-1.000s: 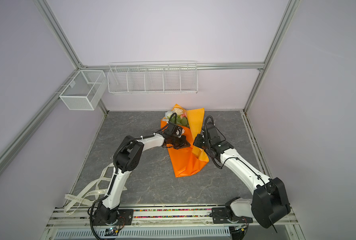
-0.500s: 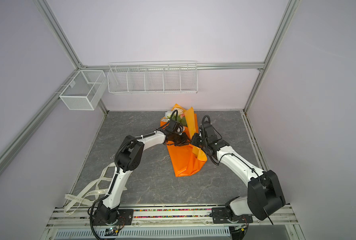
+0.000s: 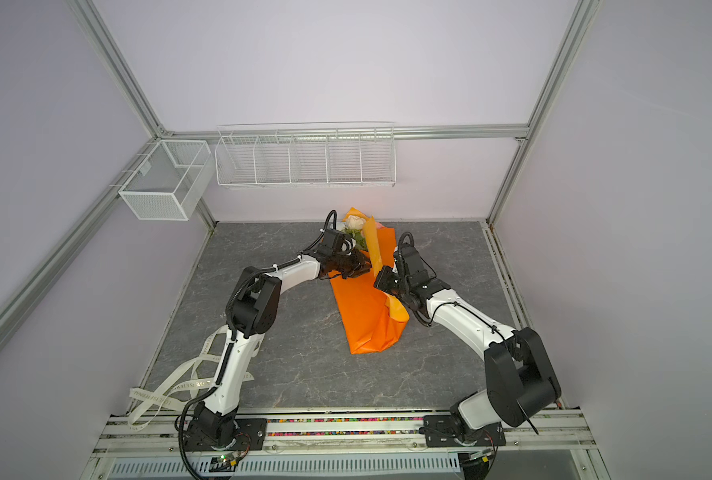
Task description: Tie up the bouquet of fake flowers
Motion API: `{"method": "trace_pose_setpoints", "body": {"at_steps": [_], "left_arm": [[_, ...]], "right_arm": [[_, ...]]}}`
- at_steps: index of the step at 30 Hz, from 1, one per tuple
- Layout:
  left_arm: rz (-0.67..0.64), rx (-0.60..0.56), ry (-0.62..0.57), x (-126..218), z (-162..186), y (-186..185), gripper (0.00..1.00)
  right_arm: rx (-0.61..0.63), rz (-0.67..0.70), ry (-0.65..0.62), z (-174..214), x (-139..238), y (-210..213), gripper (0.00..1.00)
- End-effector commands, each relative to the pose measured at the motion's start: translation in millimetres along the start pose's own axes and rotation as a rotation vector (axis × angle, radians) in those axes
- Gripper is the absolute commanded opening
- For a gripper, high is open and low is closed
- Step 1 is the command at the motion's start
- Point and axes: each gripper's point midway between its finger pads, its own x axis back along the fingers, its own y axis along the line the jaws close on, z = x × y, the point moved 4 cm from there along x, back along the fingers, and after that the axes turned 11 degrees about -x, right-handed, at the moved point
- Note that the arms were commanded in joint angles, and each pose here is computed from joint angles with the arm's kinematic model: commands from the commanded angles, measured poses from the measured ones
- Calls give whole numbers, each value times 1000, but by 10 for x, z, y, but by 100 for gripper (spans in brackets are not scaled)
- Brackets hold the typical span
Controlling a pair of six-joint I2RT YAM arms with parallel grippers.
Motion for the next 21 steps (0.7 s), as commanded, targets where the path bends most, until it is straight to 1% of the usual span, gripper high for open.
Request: {"method": "trace_pose_setpoints", "body": {"at_steps": [1,4,6,11,16,18,21], "left_arm": [[16,-10,-61,247,-104,-245,34],[-29,-6,-129,581,-169,-256,34],[-44,5,-150,782,-181,-241,35],[-100,41,-189,1218,-47,-121,37],[-134,95,-237,1538,186,-32,47],[-107,114,-264,1623,242,-45,53],[-55,126,-303,1729,293,-127,57]], "right_arm": [[-8,-32,59,102,-128,31,7],[-10,-40,103,166,-239,73,7],[-11,-48,117,188,-286,113,7],[6,-2,138,262,-395,140,7],[40,23,160,328,-475,180,7],[49,37,163,347,-499,183,7],[58,47,169,367,-542,176,7]]}}
